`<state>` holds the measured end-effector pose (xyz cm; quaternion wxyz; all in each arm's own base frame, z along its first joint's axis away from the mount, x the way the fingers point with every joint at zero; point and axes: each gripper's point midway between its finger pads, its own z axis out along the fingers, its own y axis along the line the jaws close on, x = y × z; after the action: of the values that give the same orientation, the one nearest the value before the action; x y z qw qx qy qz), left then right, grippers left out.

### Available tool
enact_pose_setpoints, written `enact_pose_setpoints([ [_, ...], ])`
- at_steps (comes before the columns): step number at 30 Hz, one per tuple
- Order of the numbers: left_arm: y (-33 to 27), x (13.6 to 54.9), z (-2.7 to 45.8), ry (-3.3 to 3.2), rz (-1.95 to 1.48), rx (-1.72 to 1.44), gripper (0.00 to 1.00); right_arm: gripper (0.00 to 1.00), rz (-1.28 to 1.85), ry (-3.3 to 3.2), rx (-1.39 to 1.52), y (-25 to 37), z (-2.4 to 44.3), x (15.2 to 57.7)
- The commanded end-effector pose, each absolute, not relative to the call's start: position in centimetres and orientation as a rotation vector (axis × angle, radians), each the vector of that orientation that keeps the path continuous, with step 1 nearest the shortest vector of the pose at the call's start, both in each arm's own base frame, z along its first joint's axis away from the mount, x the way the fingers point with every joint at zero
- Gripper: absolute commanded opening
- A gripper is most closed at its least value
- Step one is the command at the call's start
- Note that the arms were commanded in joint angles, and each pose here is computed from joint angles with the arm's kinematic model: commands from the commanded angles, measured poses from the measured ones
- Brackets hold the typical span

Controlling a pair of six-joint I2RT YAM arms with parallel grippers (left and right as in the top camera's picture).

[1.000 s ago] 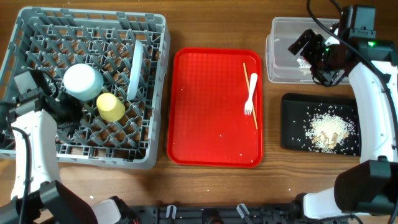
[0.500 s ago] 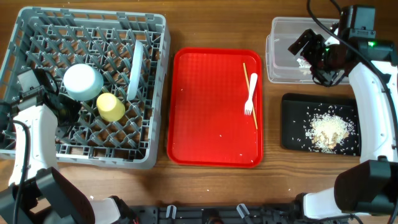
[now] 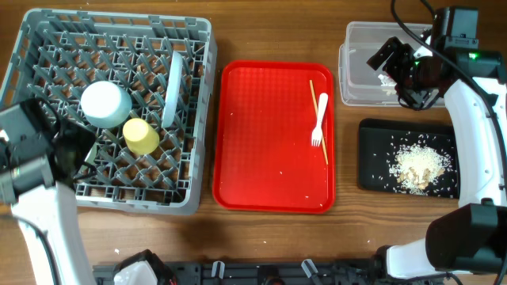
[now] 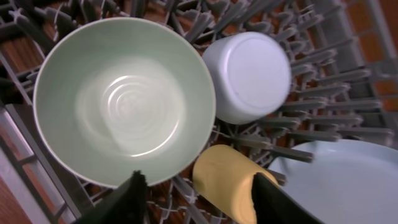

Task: Sort waste into correct bins and load items into the dishwasher rack

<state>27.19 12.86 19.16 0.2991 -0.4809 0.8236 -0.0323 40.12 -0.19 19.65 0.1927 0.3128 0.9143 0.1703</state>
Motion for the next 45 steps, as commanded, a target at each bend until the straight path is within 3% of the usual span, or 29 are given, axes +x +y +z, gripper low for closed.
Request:
enact_pose_setpoints([
  [1,11.2,27.2,20.4,2.248,-0.131,-1.093,0.69,1.0,0.464,2.568,0.897,-0.3,19.3,40.1],
  [7,10.5,28.3,14.9,2.497,-0.114,-1.032,0.75,1.0,0.464,2.568,0.898,-0.3,19.3,40.1],
  [11,11.4,29.2,10.9,2.637,-0.039,-0.988,0.72,1.0,0.464,2.568,0.897,-0.3,19.3,40.1],
  [14,12.9,29.2,10.6,2.624,0.087,-0.999,0.71,1.0,0.464,2.568,0.897,-0.3,19.3,40.1],
  [17,13.5,29.1,10.7,2.616,0.135,-1.002,0.6,1.0,0.464,2.568,0.897,-0.3,19.3,40.1],
  [25,15.6,28.1,11.0,2.592,0.326,-1.035,0.54,1.0,0.464,2.568,0.897,-0.3,19.3,40.1],
  [30,15.8,28.1,9.7,2.631,0.349,-1.043,0.54,1.0,0.464,2.568,0.897,-0.3,19.3,40.1],
  [35,16.2,28.8,8.6,2.64,0.351,-1.042,0.48,1.0,0.464,2.568,0.897,-0.3,19.3,40.1],
  [40,16.7,30.0,9.1,2.579,0.35,-1.031,0.35,1.0,0.464,2.568,0.897,-0.3,19.3,40.1],
  [44,16.8,30.2,9.4,2.57,0.35,-1.029,0.07,1.0,0.464,2.568,0.897,-0.3,19.3,40.1],
  [45,16.8,30.2,9.5,2.564,0.348,-1.033,0.04,1.0,0.464,2.568,0.897,-0.3,19.3,40.1],
])
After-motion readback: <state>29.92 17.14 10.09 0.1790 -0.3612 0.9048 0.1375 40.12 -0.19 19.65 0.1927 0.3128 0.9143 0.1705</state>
